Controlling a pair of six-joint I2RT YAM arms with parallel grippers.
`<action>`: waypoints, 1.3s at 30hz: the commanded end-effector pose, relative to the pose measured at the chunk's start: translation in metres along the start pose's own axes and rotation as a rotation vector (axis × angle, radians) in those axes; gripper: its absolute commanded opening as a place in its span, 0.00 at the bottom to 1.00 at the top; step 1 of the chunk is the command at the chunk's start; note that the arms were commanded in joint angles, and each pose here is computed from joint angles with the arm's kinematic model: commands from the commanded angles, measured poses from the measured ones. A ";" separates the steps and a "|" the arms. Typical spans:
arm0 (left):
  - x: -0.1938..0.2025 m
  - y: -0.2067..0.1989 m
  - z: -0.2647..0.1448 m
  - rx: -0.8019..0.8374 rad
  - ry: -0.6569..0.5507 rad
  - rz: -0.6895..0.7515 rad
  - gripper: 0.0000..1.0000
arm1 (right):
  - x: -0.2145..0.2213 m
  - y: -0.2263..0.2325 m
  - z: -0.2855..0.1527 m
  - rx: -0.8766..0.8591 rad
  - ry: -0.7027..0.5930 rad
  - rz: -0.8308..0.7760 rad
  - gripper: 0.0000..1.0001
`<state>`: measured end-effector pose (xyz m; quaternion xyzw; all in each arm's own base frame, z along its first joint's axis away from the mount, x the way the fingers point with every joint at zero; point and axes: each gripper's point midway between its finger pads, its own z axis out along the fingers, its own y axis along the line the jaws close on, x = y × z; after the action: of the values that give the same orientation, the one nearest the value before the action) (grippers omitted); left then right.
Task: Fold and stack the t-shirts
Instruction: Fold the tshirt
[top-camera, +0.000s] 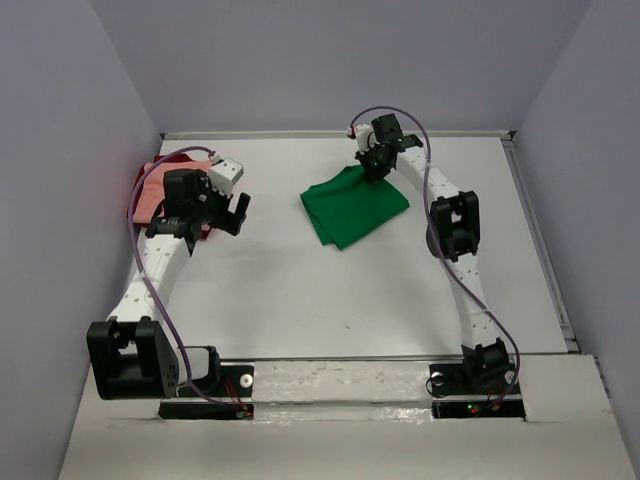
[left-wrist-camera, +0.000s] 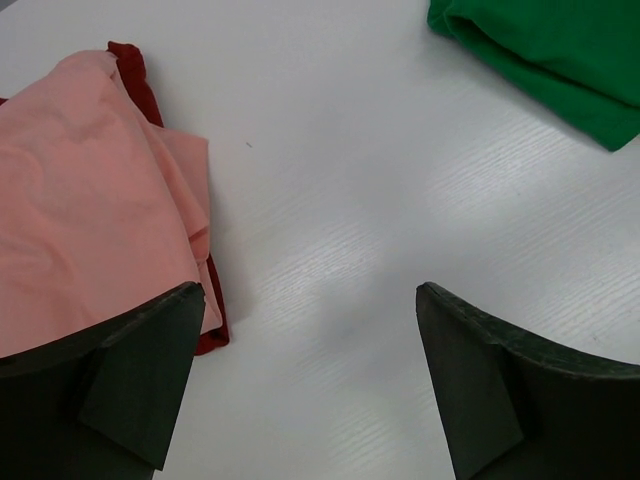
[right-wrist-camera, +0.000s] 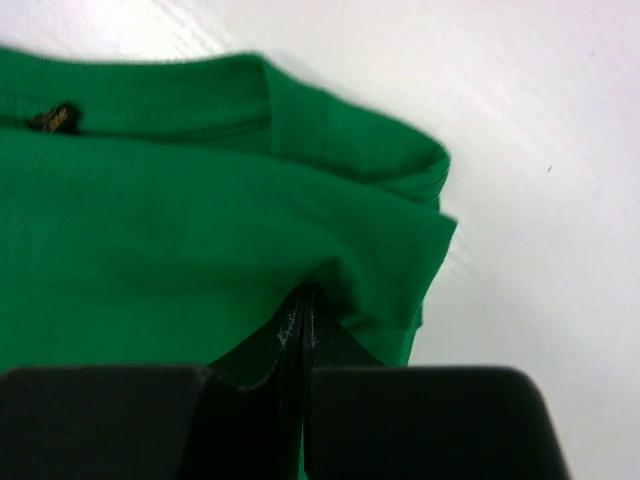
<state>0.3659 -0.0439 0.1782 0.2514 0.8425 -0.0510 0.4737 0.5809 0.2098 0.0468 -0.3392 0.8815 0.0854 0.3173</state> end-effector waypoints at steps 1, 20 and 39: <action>-0.014 -0.007 -0.011 0.075 -0.105 -0.056 0.99 | -0.061 -0.003 -0.076 0.062 -0.158 -0.058 0.00; -0.031 -0.053 -0.051 0.292 -0.425 -0.265 0.99 | 0.034 0.062 -0.113 -0.055 0.116 -0.010 0.00; -0.031 -0.044 -0.055 0.228 -0.412 -0.204 0.99 | 0.101 0.053 -0.052 -0.019 0.305 -0.034 0.00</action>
<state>0.3108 -0.0786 0.2074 0.1853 0.7555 -0.2574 0.5732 0.4653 0.1816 0.0376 -0.3610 0.9115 0.0475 0.1913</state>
